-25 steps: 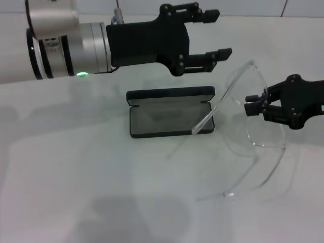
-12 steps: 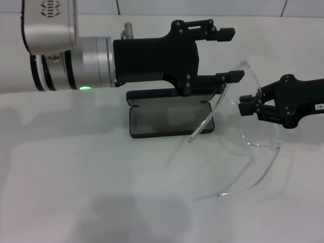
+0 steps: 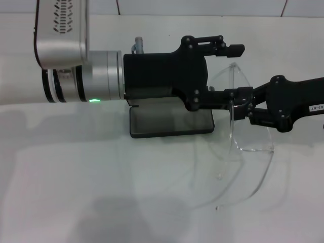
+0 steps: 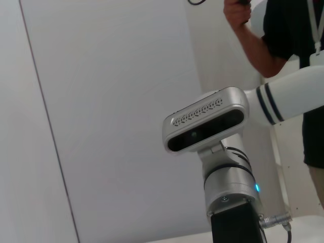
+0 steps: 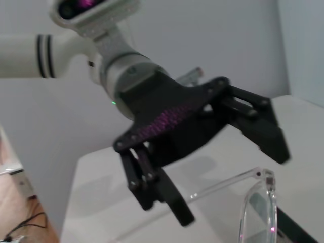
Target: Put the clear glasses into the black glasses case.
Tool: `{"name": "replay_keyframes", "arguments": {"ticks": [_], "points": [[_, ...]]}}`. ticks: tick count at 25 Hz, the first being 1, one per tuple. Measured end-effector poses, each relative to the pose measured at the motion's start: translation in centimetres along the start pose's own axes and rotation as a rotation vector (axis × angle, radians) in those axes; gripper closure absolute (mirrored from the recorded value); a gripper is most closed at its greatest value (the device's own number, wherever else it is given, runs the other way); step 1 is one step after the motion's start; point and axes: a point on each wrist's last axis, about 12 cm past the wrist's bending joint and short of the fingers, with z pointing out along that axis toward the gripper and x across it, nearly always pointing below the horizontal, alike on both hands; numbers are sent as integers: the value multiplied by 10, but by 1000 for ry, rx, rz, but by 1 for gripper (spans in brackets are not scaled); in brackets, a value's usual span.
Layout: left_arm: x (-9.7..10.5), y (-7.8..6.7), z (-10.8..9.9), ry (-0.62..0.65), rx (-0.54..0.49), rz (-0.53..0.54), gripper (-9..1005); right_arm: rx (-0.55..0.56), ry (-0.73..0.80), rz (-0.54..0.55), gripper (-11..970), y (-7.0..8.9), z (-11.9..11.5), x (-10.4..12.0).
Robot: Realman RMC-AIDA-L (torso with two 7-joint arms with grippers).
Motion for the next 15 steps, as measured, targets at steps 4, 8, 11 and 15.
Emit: {"name": "replay_keyframes", "arguments": {"ticks": [4, 8, 11, 15], "points": [[1, -2, 0, -12, -1, 10, 290, -31, -3, -5, 829, 3, 2, -2], [1, -2, -1, -15, -5, 8, 291, -51, -1, -7, 828, 4, 3, -3], [2, -2, -1, -15, -5, 8, 291, -51, 0, -7, 828, 4, 2, -3], [-2, -4, -3, -39, 13, 14, 291, -41, 0, 14, 827, 1, -3, -3]]}}
